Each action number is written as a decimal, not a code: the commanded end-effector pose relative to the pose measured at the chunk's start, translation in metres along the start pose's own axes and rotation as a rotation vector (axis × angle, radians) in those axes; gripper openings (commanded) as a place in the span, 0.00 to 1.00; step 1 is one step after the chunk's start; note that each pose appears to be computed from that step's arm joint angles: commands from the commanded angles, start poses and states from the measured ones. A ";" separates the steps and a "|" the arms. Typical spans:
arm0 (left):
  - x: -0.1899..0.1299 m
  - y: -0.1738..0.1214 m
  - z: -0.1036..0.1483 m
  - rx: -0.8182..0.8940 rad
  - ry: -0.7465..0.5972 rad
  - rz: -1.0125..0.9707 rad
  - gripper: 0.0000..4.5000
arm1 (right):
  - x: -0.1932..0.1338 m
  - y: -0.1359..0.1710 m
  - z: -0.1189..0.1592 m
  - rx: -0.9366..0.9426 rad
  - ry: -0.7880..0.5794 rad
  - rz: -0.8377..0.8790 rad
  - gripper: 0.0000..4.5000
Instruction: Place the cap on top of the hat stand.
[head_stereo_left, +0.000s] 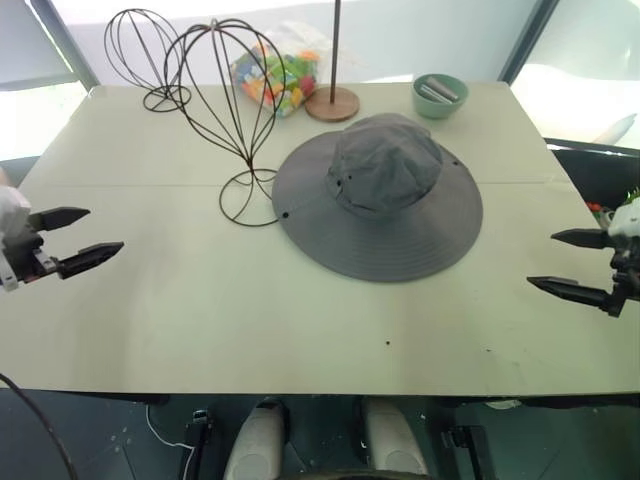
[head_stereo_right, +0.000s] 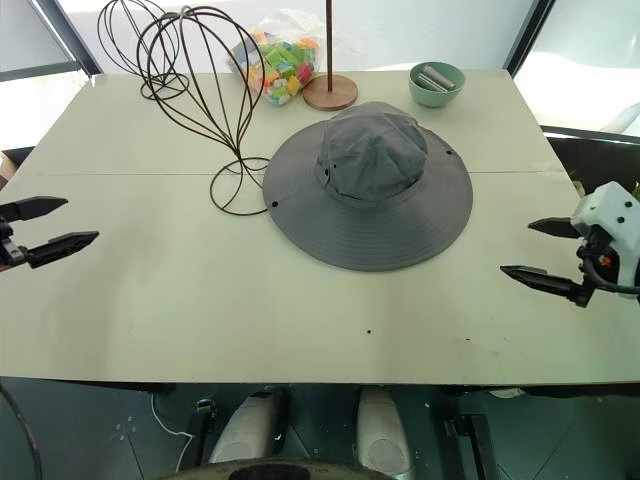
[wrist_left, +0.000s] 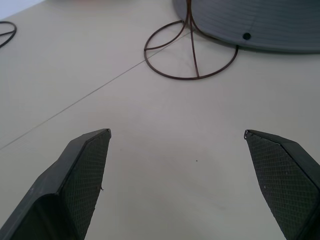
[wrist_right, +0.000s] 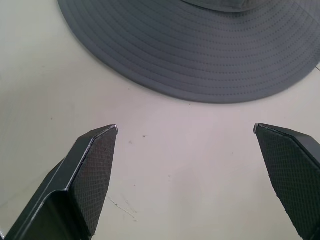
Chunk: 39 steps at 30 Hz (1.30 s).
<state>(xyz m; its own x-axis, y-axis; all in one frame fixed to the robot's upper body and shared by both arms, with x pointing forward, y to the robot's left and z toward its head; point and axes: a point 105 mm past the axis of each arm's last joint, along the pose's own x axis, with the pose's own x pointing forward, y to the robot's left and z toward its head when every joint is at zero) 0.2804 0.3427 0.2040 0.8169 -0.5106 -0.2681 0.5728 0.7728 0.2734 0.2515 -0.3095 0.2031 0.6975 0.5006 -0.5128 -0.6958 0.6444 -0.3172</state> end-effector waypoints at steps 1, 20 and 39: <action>-0.002 0.003 0.008 0.040 -0.012 0.005 1.00 | -0.010 -0.003 0.015 -0.062 -0.017 -0.034 1.00; 0.032 -0.069 0.025 0.015 -0.016 -0.406 1.00 | 0.030 0.044 0.028 -0.419 0.016 -0.080 1.00; 0.065 -0.108 0.062 0.066 -0.108 -0.565 1.00 | 0.126 0.069 0.010 -0.818 0.030 -0.277 1.00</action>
<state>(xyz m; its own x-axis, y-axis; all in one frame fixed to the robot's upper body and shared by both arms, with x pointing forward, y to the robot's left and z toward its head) 0.2771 0.2051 0.2032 0.3823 -0.8729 -0.3030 0.9240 0.3579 0.1346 0.2874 -0.2000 0.1213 0.8481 0.3629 -0.3860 -0.4567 0.1313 -0.8799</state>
